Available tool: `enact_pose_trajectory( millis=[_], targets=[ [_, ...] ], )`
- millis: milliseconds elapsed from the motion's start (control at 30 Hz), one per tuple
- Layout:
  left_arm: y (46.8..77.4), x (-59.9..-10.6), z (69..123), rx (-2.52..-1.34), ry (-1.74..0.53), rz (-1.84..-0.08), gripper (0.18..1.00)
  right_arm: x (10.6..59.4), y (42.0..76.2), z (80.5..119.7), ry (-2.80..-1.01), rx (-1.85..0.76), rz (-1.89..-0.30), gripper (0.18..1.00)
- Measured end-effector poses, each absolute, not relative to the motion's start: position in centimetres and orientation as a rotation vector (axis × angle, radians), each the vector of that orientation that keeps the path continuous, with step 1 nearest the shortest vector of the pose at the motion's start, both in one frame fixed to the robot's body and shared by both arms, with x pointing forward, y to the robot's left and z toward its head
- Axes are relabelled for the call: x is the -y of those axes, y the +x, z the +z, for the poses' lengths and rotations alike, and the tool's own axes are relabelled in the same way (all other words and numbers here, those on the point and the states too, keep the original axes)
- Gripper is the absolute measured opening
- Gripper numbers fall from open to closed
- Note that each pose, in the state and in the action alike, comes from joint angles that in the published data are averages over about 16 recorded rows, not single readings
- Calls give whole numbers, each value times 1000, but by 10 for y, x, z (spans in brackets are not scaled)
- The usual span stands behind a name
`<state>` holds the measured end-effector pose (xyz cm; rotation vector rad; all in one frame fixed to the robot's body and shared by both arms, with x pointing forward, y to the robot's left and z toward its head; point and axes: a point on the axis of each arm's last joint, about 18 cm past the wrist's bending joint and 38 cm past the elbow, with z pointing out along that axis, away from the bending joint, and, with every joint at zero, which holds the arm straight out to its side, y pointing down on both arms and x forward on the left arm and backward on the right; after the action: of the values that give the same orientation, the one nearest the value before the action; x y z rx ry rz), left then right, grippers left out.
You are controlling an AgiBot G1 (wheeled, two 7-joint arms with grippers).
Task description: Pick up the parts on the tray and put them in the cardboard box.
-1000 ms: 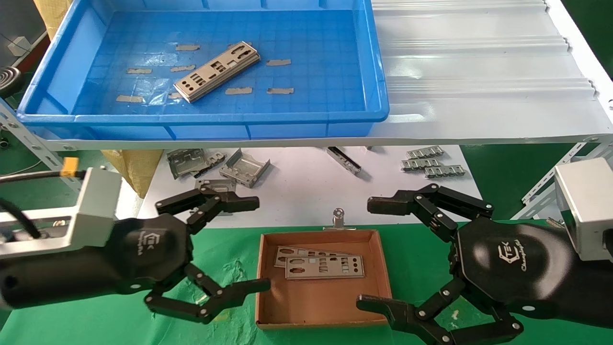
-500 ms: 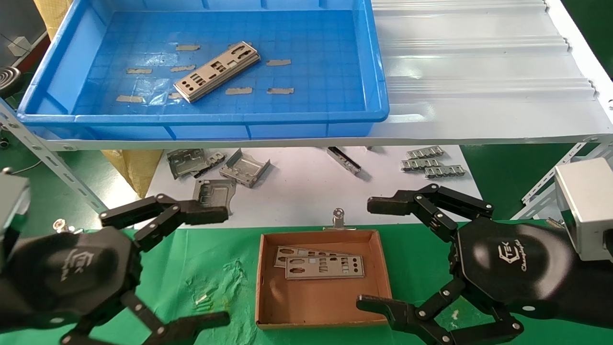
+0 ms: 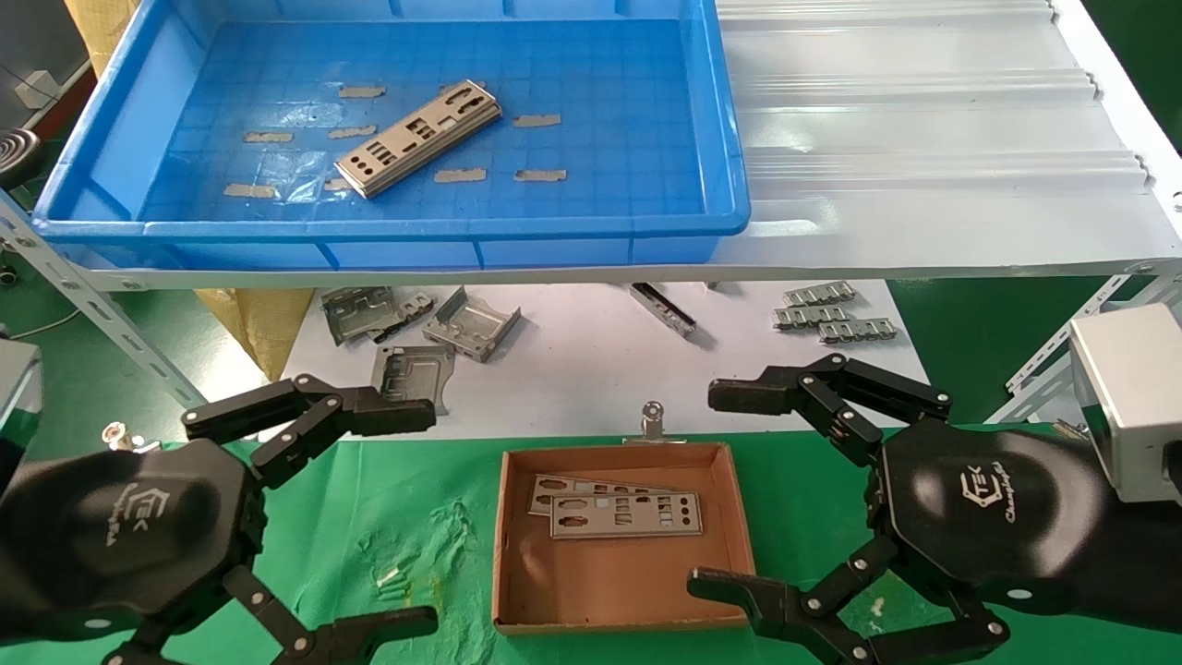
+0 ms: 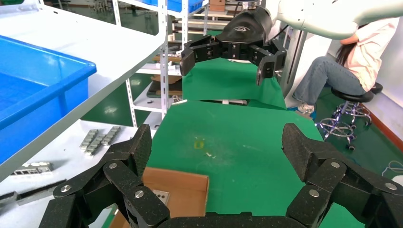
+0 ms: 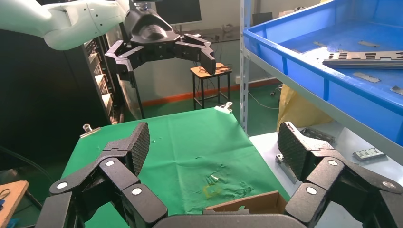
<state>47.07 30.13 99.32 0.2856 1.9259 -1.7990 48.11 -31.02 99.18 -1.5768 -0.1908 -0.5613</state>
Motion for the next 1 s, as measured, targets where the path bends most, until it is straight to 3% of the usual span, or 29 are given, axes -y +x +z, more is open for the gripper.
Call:
enact_pose_trajectory(
  millis=[1000],
  targets=[
    [475,-300,992,-1925,278,-1799,1001,310,481,992,-1577,191,-561,1000]
  ],
)
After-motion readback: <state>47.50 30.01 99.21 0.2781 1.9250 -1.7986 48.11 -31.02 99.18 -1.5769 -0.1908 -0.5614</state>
